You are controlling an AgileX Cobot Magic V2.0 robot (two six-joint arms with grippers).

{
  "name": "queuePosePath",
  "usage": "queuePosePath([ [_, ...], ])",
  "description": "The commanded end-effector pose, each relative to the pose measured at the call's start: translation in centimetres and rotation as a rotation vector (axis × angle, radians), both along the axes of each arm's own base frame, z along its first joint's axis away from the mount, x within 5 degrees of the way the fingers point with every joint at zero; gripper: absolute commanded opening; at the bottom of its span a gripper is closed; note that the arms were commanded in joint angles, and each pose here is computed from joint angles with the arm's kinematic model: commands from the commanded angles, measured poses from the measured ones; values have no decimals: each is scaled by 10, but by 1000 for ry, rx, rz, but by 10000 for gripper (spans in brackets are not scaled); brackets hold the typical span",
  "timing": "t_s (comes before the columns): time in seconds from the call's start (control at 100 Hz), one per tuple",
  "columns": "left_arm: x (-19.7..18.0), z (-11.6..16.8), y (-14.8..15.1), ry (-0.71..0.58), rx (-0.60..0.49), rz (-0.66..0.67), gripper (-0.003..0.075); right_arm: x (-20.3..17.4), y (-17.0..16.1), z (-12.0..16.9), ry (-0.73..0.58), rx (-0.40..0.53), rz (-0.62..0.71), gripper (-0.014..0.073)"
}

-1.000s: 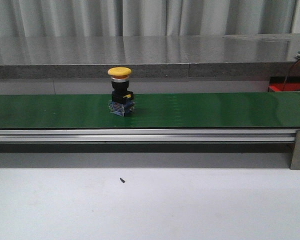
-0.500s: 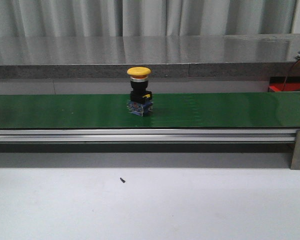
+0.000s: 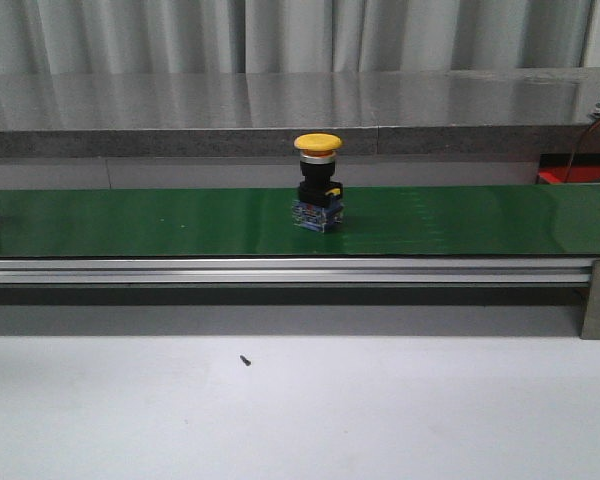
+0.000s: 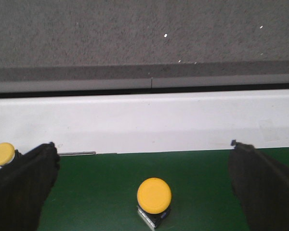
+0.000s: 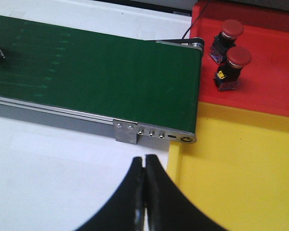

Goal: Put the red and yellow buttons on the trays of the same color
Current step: 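Set the second yellow button on the belt and release it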

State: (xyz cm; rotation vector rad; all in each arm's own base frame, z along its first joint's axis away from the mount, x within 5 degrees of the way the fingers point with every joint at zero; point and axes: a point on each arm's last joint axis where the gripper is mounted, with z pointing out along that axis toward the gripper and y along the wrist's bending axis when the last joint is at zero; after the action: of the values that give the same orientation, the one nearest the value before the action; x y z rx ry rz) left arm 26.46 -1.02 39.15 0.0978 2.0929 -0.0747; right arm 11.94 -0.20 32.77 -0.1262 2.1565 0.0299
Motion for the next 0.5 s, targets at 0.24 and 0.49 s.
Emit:
queuePosePath([
  [0.24,-93,-1,-12,-344,-56,-42,691,2,0,13,-84,8,-11,-96],
  [0.49,-140,-32,-8,-340,-57,-53,553,4,-2,17,-132,1,-27,-96],
])
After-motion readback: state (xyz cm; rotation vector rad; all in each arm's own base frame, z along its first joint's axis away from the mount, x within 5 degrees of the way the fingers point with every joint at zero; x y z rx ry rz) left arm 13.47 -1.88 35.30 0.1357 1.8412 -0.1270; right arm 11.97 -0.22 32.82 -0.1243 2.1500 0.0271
